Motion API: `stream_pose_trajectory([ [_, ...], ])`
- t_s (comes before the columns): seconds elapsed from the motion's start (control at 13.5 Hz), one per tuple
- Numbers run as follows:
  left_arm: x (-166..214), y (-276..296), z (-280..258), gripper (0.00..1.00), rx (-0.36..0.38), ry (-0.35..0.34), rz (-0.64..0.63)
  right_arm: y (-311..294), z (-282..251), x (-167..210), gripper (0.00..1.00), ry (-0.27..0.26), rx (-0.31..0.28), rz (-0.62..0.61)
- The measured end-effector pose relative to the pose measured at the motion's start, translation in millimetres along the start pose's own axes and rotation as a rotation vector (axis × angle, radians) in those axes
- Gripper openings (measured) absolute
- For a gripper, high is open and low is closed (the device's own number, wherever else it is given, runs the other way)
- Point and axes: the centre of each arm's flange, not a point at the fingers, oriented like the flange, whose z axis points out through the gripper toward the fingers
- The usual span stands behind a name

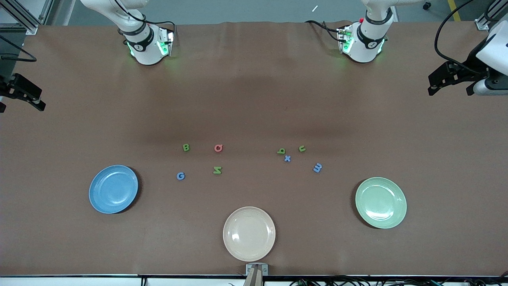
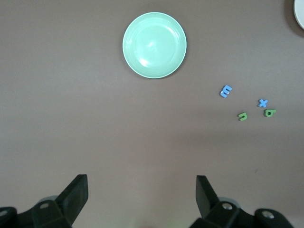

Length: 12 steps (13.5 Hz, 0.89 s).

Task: Sort uppercase to blue plate, lowercase to green plate
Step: 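Move the left gripper toward the blue E while the right gripper reaches letters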

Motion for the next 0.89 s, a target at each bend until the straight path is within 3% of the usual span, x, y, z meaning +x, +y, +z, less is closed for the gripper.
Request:
stream_pose_trajectory([
  [0.67,11,8,17,1.0,-0.004,-0.032,0.022,-4,-3,1,1.0,0.006,0.001,-0.008],
  [0.89,27,50,51,1.0,-0.011,-0.08,0.104,-4,-3,0,1.0,0.005,0.001,-0.008],
])
